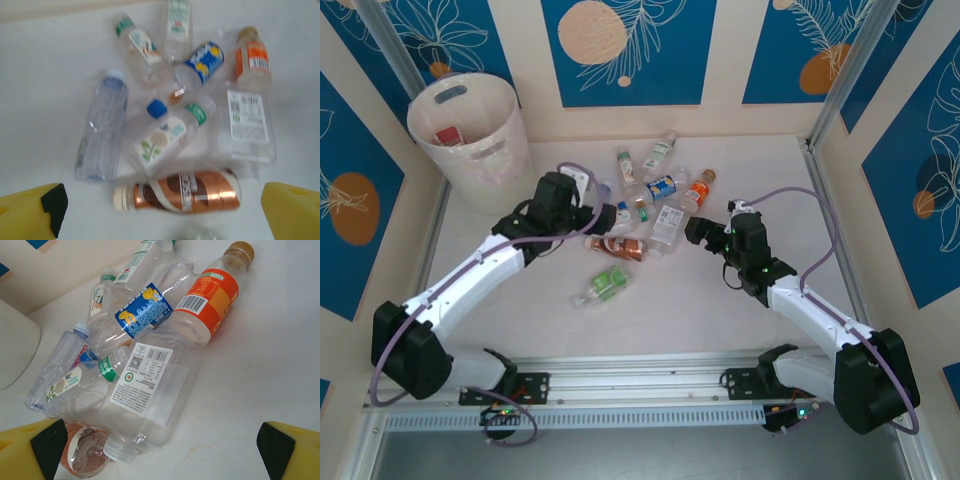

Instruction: Put the plastic bottles in the bin

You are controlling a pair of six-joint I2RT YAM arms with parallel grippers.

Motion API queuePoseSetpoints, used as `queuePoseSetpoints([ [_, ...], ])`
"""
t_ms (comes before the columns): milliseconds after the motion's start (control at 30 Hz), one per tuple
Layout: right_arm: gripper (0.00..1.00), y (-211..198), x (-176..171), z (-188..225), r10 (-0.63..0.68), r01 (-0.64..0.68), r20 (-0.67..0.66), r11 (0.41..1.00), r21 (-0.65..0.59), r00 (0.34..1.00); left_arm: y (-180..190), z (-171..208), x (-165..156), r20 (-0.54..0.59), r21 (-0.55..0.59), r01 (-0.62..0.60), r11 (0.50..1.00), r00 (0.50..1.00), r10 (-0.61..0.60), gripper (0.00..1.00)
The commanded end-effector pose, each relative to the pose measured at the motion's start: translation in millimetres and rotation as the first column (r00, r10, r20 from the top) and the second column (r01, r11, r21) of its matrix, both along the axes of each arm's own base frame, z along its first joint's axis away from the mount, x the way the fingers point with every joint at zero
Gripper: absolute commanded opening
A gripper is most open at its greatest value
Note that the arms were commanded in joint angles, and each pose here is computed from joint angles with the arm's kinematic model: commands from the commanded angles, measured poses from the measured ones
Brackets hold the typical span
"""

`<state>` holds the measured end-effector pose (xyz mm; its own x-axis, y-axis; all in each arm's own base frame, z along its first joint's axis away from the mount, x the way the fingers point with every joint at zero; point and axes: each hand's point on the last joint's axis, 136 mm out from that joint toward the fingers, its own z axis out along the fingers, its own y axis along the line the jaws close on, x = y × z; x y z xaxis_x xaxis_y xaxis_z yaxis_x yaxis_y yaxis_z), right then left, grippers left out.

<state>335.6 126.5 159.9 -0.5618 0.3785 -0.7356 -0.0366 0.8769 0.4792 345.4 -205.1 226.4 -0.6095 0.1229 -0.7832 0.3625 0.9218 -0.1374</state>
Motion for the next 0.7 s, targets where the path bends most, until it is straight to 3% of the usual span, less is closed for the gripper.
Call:
queuePoseSetpoints([
  [0, 1.0, -2, 1, 3, -0.001, 0.001, 0.021, 1.0, 0.001, 1.0, -7, -18, -27, -0.053, 0.005, 0.101, 0.995, 0.994, -0.101, 1.0],
  [267, 1.0, -1, -1, -2, -0.001, 0.001, -0.003, 1.0, 0.003, 1.0, 4, -83, -82, -0.268, 0.157, 0.186, 0.97, 0.953, -0.139, 1.0],
  [400, 1.0, -2, 0, -4, -0.012, 0.012, -0.01, 1.0, 0.012, 1.0, 8, -110, -100, -0.301, 0.226, 0.196, 0.954, 0.946, -0.123, 1.0],
  [667, 1.0, -1, -1, -4, -0.015, 0.015, -0.018, 1.0, 0.021, 1.0, -24, -158, -117, -0.353, 0.234, 0.35, 0.907, 0.9, -0.256, 1.0],
])
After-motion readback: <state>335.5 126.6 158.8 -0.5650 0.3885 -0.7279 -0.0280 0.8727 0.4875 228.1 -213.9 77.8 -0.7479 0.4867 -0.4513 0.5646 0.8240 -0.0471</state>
